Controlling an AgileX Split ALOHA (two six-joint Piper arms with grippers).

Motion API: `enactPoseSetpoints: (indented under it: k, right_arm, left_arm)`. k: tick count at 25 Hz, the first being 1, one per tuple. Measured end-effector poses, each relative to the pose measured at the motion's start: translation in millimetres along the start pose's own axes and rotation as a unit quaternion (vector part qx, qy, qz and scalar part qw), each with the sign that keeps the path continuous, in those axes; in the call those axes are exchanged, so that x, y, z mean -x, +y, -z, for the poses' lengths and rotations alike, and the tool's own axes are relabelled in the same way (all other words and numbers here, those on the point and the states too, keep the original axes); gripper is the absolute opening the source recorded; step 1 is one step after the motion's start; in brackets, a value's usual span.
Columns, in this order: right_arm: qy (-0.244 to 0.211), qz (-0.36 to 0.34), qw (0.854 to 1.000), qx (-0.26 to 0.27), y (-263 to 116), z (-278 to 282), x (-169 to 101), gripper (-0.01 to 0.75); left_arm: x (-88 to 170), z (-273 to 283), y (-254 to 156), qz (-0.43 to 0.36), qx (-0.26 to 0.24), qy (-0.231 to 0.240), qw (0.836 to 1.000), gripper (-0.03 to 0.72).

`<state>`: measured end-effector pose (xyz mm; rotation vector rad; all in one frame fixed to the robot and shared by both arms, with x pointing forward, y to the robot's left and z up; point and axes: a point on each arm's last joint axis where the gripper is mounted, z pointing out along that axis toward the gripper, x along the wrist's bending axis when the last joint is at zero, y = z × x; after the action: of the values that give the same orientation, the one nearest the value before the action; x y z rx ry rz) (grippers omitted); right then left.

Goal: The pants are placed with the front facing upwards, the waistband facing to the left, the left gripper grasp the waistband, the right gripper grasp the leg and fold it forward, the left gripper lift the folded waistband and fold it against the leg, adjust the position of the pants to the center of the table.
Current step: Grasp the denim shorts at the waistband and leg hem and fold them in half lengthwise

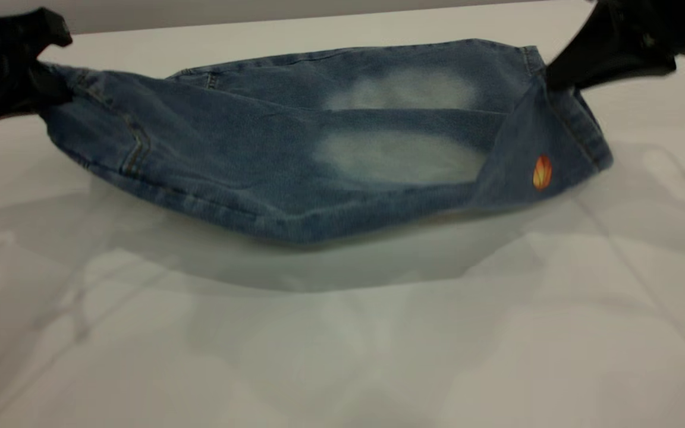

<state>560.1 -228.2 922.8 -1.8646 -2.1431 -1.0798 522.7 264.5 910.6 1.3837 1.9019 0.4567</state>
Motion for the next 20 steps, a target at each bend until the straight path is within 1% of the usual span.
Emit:
enactPoseSetpoints:
  k: [9,17,20]
  right_arm:
    - [-0.011,0.015,0.999,0.035,38,14,-4,0.011]
    - [-0.019,0.015,0.998,0.063,55,29,8,0.013]
    - [-0.019,0.023,0.997,0.075,63,32,6,0.013]
  left_arm:
    - [11,-8,24,-0.001,0.032,-0.016,0.999,0.123]
    - [11,-34,25,0.009,0.022,-0.012,1.0,0.123]
    - [12,-45,28,0.01,0.022,-0.013,1.0,0.123]
